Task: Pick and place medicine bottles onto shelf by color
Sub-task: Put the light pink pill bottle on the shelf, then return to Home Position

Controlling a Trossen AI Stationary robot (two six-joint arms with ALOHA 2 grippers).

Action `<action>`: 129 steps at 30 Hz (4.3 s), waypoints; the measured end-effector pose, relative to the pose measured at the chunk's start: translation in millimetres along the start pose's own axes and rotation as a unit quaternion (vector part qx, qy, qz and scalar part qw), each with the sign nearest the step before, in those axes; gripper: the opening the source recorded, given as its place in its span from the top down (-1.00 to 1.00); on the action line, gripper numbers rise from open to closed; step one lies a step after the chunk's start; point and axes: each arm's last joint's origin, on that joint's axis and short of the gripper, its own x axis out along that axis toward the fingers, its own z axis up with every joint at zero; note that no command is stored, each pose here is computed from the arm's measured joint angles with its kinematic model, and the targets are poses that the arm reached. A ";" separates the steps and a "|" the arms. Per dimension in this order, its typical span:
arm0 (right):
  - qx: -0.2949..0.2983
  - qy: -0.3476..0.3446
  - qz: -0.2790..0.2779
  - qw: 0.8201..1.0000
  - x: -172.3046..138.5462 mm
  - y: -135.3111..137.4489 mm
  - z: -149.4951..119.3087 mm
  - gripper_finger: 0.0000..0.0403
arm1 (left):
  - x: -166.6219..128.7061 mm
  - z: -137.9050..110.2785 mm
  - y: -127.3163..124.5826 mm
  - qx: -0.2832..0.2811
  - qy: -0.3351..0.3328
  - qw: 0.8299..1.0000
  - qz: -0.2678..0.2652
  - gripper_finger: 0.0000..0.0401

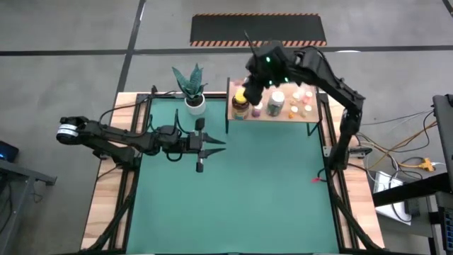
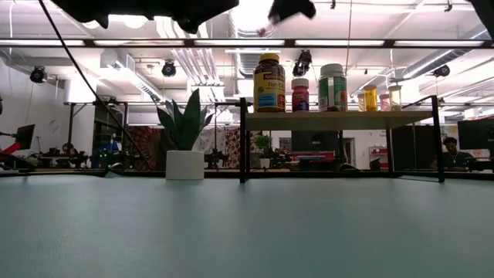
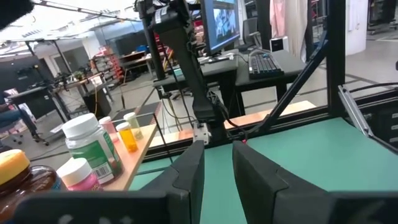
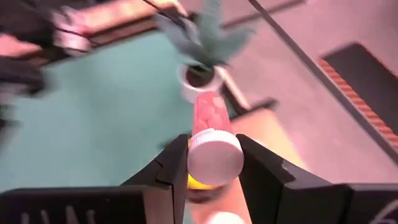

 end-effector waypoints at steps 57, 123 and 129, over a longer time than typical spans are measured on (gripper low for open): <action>0.120 0.302 0.002 0.946 116.3 -124.9 -61.8 0.21 | 0.0 0.3 0.1 -0.002 -0.003 1.000 0.002 0.67; -0.227 -0.438 0.199 0.847 -1.7 71.2 -349.9 0.96 | -125.4 -15.2 -37.2 0.071 -0.086 0.994 -0.011 0.67; -0.188 -0.499 0.200 0.822 -13.3 55.2 -367.1 0.96 | -133.7 -22.9 -35.8 0.066 -0.102 0.993 0.003 0.67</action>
